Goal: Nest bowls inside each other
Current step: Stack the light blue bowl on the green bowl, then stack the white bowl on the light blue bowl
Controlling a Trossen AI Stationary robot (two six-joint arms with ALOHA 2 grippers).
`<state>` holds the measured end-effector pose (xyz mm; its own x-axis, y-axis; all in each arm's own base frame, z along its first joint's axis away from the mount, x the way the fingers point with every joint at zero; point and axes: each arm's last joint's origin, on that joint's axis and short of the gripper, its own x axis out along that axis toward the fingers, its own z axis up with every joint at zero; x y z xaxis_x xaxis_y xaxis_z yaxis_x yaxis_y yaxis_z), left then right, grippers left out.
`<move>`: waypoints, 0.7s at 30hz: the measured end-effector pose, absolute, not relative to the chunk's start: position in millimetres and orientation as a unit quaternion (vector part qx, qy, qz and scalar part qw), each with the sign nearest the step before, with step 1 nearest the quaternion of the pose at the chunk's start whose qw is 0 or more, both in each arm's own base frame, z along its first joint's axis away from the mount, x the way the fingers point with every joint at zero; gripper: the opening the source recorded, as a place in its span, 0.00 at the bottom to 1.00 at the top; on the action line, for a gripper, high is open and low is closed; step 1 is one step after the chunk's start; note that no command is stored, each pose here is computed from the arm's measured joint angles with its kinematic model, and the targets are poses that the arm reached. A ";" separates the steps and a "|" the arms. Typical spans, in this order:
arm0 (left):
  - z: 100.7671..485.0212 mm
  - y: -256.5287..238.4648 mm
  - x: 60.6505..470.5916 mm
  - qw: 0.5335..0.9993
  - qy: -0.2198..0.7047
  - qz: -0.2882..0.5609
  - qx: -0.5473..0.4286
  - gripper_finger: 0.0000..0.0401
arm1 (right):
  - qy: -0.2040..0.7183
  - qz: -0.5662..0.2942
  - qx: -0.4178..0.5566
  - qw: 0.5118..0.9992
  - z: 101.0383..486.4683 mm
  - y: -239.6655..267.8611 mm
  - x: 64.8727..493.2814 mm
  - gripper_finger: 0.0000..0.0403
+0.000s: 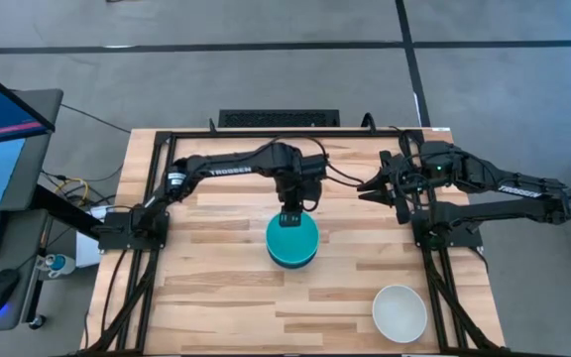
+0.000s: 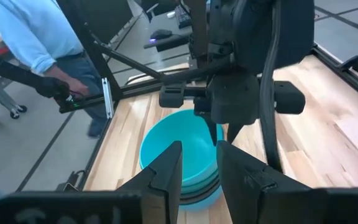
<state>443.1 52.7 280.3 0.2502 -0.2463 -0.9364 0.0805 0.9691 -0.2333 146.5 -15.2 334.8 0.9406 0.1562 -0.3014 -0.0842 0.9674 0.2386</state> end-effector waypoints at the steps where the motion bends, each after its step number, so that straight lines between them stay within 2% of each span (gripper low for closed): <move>1: 281.0 52.8 442.9 0.788 0.602 -0.104 -0.069 0.20 | 0.161 0.061 0.112 0.979 334.8 -15.2 146.5 0.31; 12: 309.9 66.2 443.4 0.825 0.556 -0.103 -0.025 0.20 | 0.161 0.061 0.112 0.979 334.9 -15.2 146.5 0.31; 16: 325.8 69.8 450.7 0.862 0.493 -0.106 -0.057 0.20 | 0.161 0.062 0.112 0.979 334.9 -15.1 146.5 0.30; 21: 339.8 48.7 461.4 0.891 0.421 -0.161 -0.061 0.20 | 0.158 0.087 0.096 0.979 336.5 -7.6 141.6 0.30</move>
<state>461.4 48.7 339.8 0.5946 -0.3372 -0.7299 0.2348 0.9411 -0.2435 141.6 -7.6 336.5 0.9351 0.2011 -0.2919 -0.1408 0.9665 0.2148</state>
